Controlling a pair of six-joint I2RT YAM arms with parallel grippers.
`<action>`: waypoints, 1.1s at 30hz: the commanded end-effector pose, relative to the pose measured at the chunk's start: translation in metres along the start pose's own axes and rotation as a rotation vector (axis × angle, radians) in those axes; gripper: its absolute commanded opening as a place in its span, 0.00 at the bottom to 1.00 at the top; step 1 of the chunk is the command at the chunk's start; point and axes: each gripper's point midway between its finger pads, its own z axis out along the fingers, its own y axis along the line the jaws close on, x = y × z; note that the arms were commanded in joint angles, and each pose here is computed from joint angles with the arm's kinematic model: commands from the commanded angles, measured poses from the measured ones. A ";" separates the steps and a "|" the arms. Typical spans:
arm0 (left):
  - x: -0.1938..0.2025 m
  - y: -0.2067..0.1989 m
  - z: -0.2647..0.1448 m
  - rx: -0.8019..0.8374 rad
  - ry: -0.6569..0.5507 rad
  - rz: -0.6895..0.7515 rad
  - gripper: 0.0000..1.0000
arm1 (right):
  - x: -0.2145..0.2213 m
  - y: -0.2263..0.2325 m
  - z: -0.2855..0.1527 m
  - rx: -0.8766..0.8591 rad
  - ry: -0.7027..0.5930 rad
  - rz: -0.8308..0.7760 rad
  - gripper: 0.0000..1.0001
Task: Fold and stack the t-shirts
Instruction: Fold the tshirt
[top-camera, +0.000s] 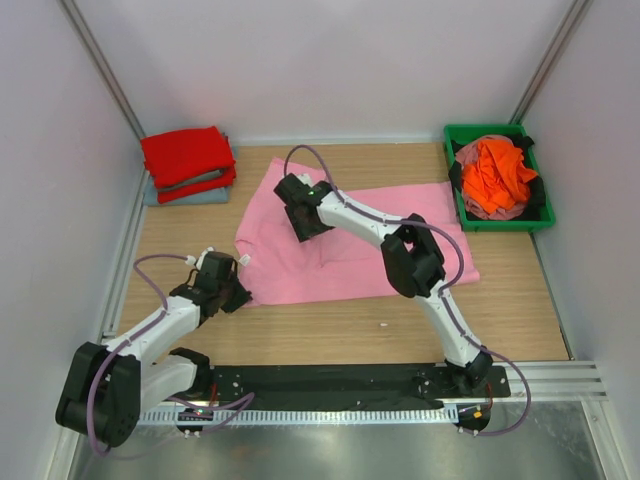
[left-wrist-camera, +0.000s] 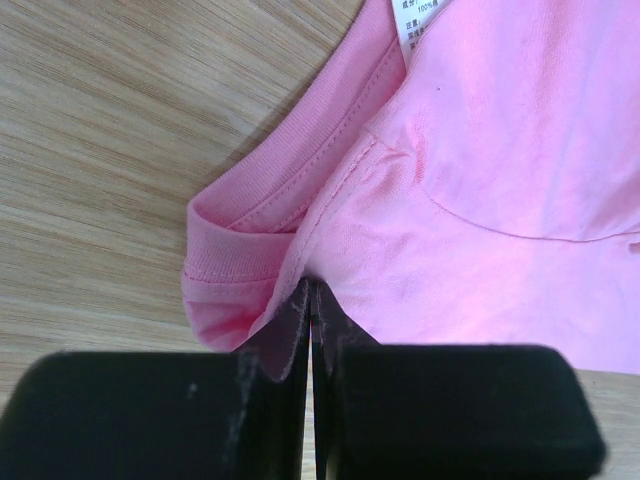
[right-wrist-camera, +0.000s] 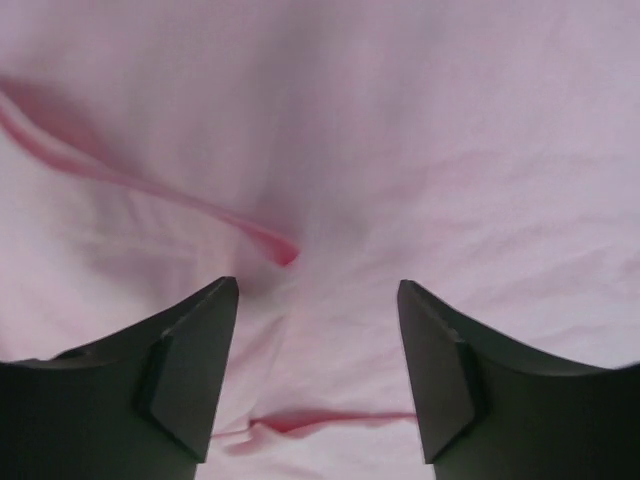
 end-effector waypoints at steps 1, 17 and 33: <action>0.014 0.027 0.001 -0.105 0.041 0.019 0.00 | -0.029 -0.018 -0.001 0.001 -0.052 0.048 0.74; -0.019 -0.003 -0.055 0.026 -0.094 0.008 0.75 | 0.041 -0.142 -0.087 -0.032 -0.110 0.491 0.87; -0.008 0.020 -0.036 -0.056 -0.094 -0.034 0.72 | 0.232 -0.263 -0.103 0.009 -0.068 1.217 0.96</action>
